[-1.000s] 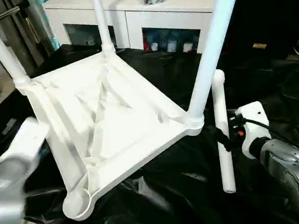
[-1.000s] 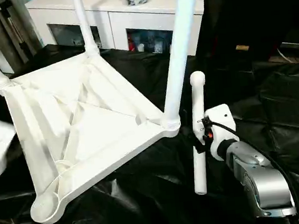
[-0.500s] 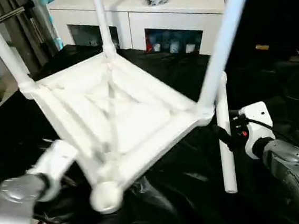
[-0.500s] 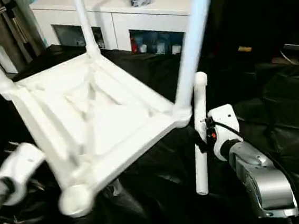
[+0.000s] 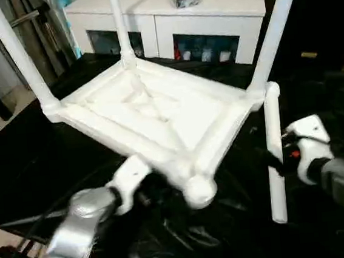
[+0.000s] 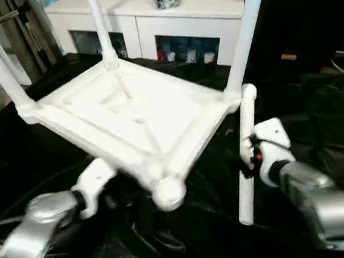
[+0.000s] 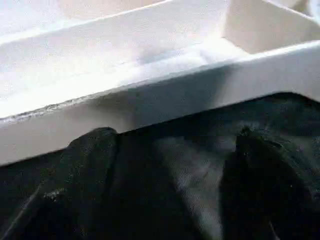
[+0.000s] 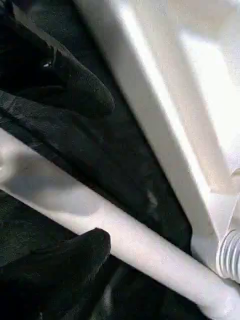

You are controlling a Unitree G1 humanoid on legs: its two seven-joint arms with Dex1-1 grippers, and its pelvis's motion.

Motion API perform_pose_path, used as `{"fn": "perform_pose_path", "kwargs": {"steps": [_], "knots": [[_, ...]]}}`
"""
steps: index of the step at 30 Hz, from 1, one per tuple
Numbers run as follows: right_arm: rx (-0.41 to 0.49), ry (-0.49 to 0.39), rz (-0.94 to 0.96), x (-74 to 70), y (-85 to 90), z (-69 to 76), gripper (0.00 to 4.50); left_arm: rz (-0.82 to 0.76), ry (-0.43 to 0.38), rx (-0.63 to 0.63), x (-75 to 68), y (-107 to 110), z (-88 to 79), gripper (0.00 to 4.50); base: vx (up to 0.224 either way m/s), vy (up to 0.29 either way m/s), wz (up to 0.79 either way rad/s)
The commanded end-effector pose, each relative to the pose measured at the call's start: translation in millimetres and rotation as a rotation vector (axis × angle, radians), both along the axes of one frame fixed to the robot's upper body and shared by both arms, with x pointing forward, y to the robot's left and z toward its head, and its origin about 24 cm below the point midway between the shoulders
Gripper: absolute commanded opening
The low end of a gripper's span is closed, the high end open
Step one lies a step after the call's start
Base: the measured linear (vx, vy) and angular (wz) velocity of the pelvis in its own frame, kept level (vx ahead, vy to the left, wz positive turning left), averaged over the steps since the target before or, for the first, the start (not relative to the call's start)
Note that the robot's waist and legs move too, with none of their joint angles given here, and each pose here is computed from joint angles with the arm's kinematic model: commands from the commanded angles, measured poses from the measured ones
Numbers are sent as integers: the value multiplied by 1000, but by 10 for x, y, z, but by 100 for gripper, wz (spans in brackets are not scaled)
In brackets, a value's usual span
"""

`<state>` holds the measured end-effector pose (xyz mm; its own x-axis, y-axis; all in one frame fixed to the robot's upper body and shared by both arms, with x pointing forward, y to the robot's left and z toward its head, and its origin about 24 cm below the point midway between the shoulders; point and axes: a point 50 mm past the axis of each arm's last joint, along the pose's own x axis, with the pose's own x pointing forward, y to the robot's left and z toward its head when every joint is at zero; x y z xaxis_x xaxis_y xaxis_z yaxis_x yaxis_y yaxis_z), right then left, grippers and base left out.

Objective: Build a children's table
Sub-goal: Rotate table base, then pick table leg

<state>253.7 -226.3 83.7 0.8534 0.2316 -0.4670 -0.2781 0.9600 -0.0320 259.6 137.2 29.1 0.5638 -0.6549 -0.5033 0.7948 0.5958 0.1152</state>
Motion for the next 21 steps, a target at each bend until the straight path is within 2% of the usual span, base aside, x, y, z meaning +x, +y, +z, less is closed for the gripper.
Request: {"fn": "perform_pose_path", "kwargs": {"steps": [1,3,6,10,11,12,16,21], "knots": [[74,-49,-24,11,-34,149,400,-76,-39,-90,52,-213,73,447,0,0,0],[115,-69,-54,23,-64,217,400,-109,-47,-113,69,-317,88,447,0,0,0],[106,-59,-82,14,-116,250,400,-139,-61,-102,87,-374,102,447,0,0,0],[14,42,-131,-48,-218,209,400,-163,-91,-96,134,-373,202,447,0,0,0],[36,90,-136,-85,-218,201,400,-186,-93,-96,128,-350,266,447,0,0,0],[60,108,-131,-101,-204,203,426,-199,-91,-96,119,-338,294,450,0,0,0],[103,174,-90,-150,-134,174,444,-234,-77,-91,77,-304,353,450,0,0,0],[76,354,-51,-209,-29,-42,444,-263,-46,-136,23,-322,410,450,0,0,0]]}}
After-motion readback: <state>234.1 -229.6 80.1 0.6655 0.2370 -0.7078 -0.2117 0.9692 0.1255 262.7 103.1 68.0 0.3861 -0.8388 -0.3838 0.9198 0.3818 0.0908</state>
